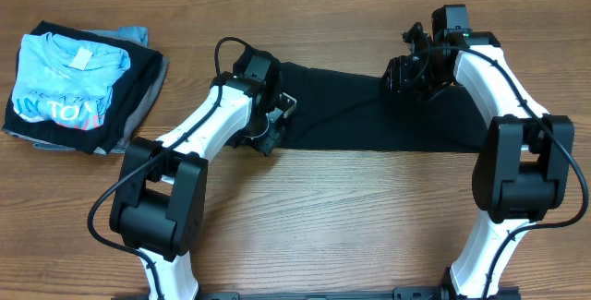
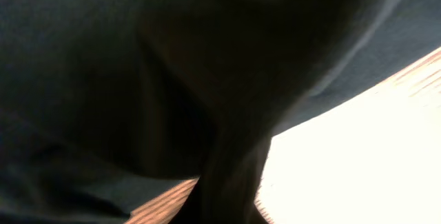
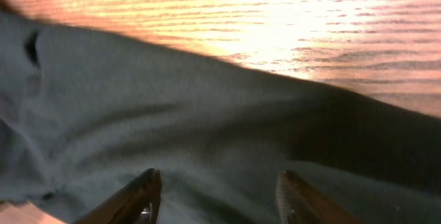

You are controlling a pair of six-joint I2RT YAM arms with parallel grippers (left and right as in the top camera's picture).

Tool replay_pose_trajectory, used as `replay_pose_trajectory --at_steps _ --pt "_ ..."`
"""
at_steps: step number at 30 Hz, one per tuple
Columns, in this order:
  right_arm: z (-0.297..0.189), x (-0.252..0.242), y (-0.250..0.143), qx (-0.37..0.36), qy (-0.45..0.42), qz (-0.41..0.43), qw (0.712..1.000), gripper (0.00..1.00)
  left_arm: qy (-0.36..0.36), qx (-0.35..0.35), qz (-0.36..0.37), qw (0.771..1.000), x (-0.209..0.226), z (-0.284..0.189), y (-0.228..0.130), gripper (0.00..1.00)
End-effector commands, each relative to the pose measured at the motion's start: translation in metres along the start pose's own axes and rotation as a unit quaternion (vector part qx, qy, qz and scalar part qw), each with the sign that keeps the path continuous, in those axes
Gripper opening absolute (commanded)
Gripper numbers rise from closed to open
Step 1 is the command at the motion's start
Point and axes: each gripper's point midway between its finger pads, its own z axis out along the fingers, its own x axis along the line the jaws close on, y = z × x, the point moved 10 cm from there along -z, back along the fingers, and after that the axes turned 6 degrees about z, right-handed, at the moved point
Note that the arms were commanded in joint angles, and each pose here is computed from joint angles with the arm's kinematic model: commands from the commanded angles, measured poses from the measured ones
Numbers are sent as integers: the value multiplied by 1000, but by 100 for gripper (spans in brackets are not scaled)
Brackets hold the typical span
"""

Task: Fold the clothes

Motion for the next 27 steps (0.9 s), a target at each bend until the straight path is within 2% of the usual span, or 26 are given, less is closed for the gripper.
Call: replay_pose_trajectory --at_steps 1,2,3,8,10,14,24,27 --pt "1 -3 -4 13 -2 3 1000 16 36 -22 0 999 5 -22 9 4" --pt "-3 -5 -5 19 -4 9 1000 11 39 -30 -2 999 6 -29 14 4" --pt "-6 -5 -6 22 -5 13 1000 11 41 -37 -4 998 7 -35 18 4" --pt "-41 -16 -8 8 -42 28 999 13 86 -94 -2 992 17 -78 46 4" --pt "-54 -20 -12 7 -57 7 998 17 114 -104 0 988 21 -84 51 4" --pt "-63 -21 -17 15 -67 -8 998 24 126 -108 42 985 23 -82 53 8" --pt "-64 -21 -23 34 -67 -1 997 25 114 -77 63 988 26 -54 55 12" --pt "-61 -10 -27 49 -29 -4 998 25 111 -71 63 989 28 -44 58 11"
